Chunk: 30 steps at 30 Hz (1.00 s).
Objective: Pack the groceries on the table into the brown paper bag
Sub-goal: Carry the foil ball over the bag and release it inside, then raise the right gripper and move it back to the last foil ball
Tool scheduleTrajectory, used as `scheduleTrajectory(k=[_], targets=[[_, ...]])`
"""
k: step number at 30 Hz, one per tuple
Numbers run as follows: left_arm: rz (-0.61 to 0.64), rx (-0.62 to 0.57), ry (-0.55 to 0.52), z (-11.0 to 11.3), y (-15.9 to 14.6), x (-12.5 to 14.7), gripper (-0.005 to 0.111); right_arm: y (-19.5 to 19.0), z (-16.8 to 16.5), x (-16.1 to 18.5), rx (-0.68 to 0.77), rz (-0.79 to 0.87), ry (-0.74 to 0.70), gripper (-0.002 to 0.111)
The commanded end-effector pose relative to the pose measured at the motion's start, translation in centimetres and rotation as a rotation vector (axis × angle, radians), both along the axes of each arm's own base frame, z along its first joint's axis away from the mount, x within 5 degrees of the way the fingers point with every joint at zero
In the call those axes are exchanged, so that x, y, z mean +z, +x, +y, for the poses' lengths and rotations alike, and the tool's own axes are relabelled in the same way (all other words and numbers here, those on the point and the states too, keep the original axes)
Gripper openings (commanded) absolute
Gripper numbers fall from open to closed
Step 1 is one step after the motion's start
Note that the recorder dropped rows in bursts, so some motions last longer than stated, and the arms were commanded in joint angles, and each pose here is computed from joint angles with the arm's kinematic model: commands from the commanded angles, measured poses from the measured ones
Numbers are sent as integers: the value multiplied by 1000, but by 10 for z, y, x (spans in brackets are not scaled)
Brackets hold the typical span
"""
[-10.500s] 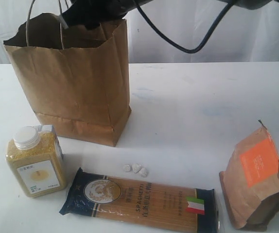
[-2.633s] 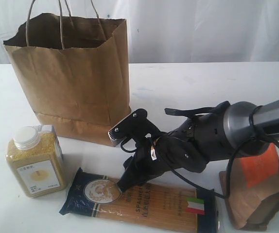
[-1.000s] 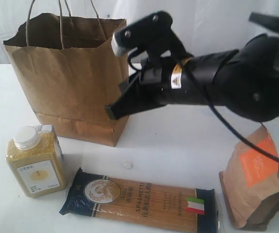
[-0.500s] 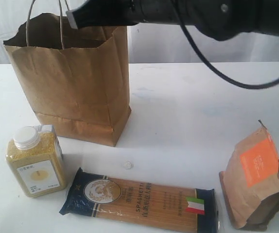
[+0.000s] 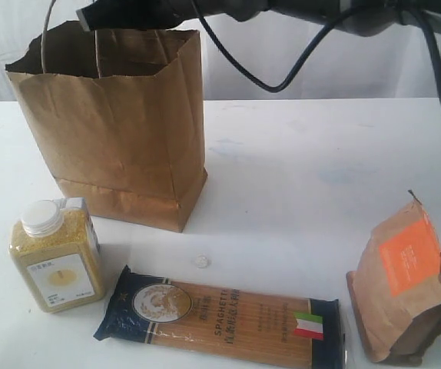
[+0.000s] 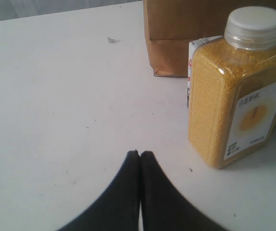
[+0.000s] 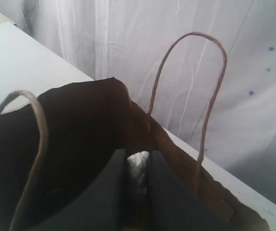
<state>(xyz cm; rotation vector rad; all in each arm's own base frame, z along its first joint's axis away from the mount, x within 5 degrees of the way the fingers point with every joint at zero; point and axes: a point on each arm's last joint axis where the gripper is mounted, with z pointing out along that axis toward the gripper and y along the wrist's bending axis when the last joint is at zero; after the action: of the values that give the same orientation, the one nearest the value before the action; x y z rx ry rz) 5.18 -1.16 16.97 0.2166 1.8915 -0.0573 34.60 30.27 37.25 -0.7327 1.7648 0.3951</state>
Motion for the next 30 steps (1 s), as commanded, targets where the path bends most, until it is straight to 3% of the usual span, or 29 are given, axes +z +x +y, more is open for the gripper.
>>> scheduleTrajectory(k=[1, 2, 4, 13, 20, 27, 30], targets=[[-5, 4, -1, 0, 0, 0, 0, 2, -4, 5, -12, 2, -3, 32], [-5, 4, -1, 0, 0, 0, 0, 2, -4, 4, -14, 12, -11, 48], [-5, 4, -1, 0, 0, 0, 0, 1, -5, 5, -15, 13, -13, 56], [-5, 4, -1, 0, 0, 0, 0, -33, -38, 45, -31, 55, -91, 52], [-5, 4, -1, 0, 0, 0, 0, -66, -67, 55, -34, 73, -104, 49], [-5, 4, -1, 0, 0, 0, 0, -103, -99, 30, -41, 144, -124, 49], [-5, 4, -1, 0, 0, 0, 0, -112, -105, -2, -39, 231, -169, 49]])
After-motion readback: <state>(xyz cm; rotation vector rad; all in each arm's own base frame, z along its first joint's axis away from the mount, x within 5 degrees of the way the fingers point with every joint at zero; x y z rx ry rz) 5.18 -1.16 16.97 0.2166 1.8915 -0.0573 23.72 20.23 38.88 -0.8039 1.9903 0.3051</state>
